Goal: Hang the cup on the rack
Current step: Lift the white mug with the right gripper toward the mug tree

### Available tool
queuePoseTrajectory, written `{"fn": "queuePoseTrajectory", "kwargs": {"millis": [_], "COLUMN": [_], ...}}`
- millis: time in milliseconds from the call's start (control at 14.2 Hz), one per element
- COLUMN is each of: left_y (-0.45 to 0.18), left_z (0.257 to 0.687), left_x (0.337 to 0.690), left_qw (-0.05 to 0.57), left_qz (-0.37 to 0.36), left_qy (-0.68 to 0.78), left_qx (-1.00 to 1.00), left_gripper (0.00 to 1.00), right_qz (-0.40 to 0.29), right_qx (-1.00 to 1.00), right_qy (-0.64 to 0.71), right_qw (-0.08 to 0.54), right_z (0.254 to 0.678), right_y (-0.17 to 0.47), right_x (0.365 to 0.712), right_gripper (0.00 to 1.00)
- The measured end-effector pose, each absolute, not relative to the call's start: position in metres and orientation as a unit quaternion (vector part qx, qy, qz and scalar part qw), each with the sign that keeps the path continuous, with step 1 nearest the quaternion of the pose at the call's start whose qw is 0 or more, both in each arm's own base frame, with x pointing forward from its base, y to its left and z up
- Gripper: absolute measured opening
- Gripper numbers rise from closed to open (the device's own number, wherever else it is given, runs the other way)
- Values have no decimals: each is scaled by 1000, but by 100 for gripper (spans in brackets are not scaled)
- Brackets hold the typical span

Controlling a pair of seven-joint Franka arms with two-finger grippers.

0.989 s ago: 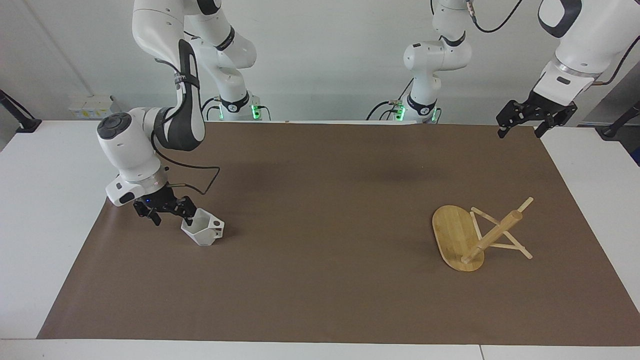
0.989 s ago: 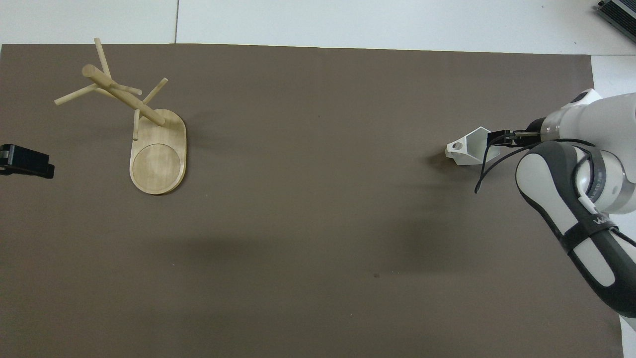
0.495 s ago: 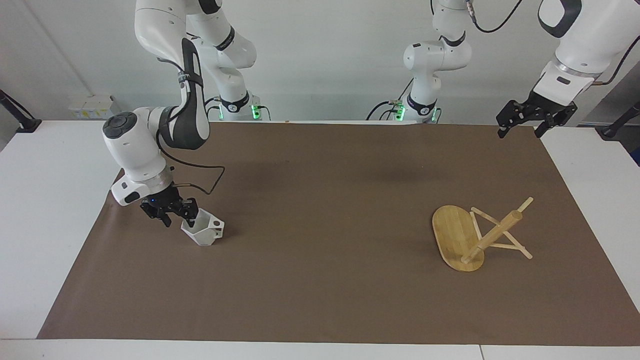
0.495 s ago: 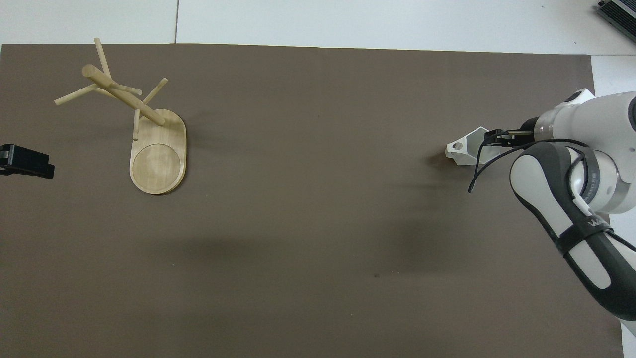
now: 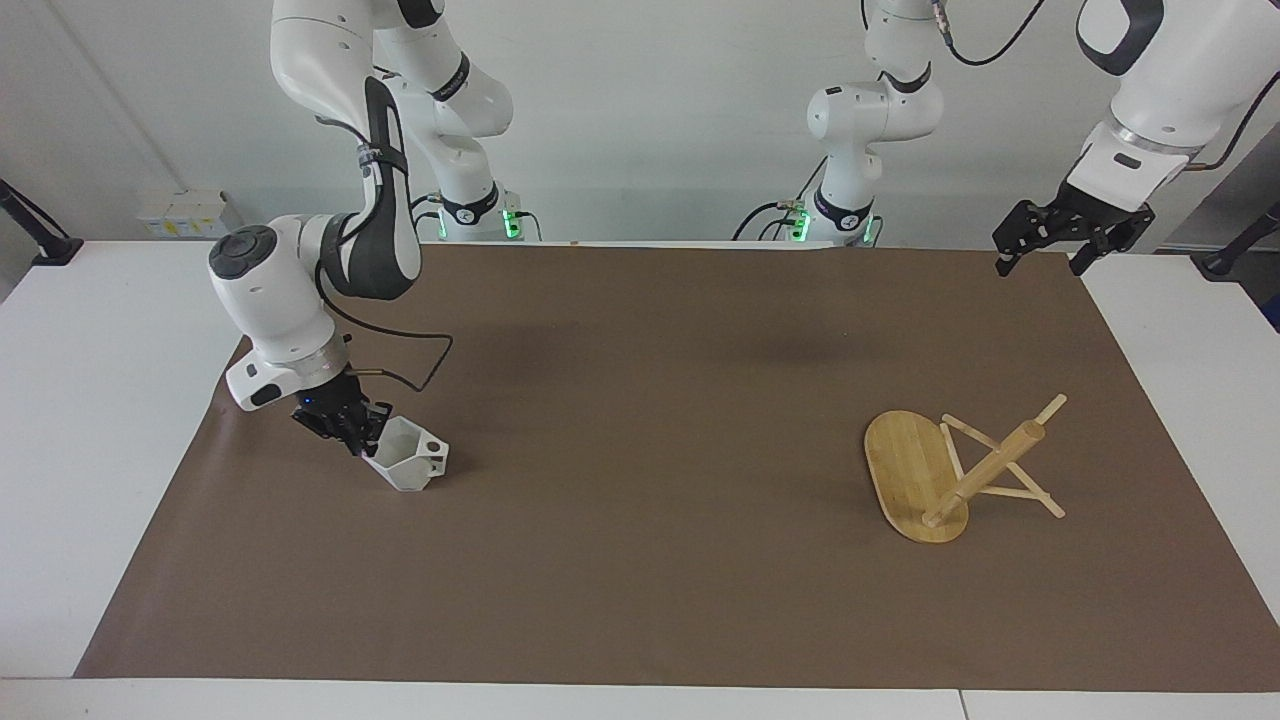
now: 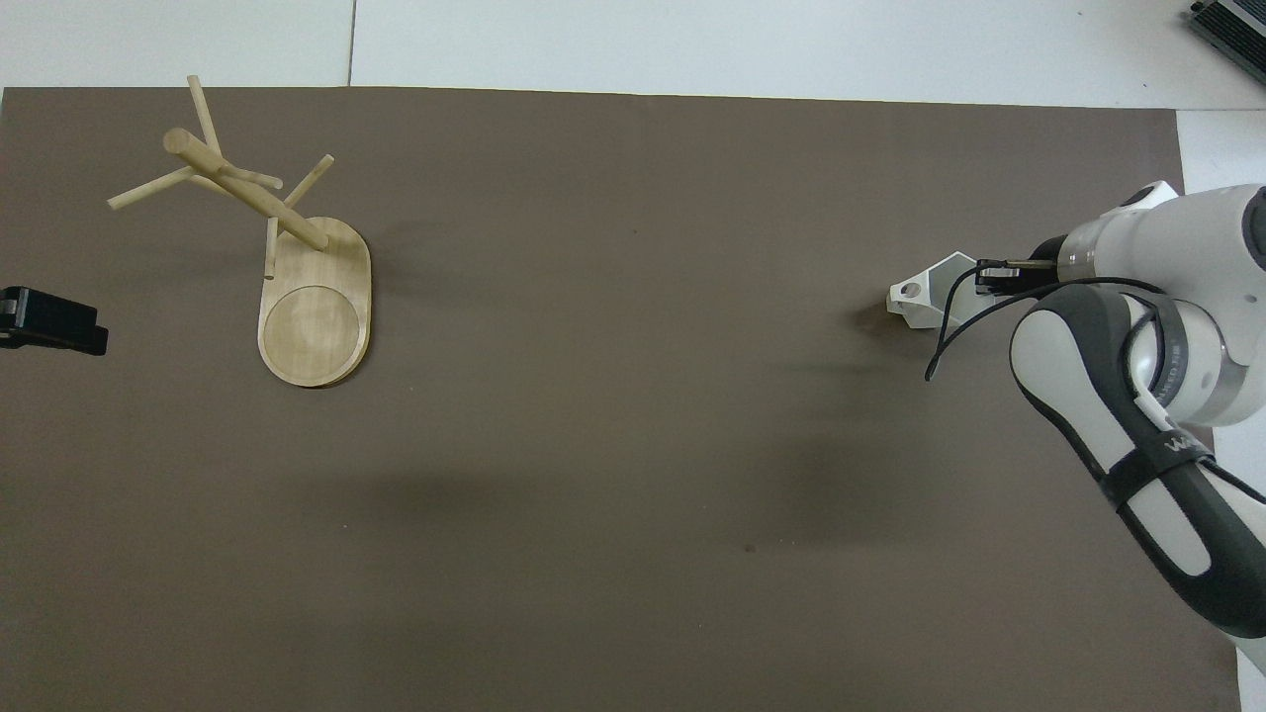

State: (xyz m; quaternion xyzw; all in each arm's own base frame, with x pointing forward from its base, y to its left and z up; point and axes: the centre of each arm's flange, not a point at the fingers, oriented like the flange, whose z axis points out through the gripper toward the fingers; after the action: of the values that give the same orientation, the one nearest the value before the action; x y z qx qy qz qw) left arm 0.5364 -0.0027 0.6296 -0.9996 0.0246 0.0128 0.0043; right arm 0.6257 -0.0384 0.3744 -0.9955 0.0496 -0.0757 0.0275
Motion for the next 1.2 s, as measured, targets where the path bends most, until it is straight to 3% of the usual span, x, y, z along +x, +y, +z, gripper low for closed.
{"fn": "queuePoseTrajectory", "kwargs": {"millis": [71,424,848,1201], "left_y": [-3,-3,-3,0], "left_z": [630,630,630,630], "left_x": [536,536,536,536], "left_qw": [4,4,4,4], "left_qz": [13,13,13,13], "left_qy": [25,25,24,21], "left_qx": [-1000,-1000,-1000,-1000], "left_gripper": [100,100,100,100], "right_qz": [-75,-39,-55,-63], "right_qx": [-996,-998,-983,-965], "right_qy": [50,41,27,-62], "right_qw": [28,37,172,247], "right_z": [374,392,523,552], "right_y": [-36,-23,43,137], "right_x": [626,626,633,619], "right_gripper": [3,3,3,3]}}
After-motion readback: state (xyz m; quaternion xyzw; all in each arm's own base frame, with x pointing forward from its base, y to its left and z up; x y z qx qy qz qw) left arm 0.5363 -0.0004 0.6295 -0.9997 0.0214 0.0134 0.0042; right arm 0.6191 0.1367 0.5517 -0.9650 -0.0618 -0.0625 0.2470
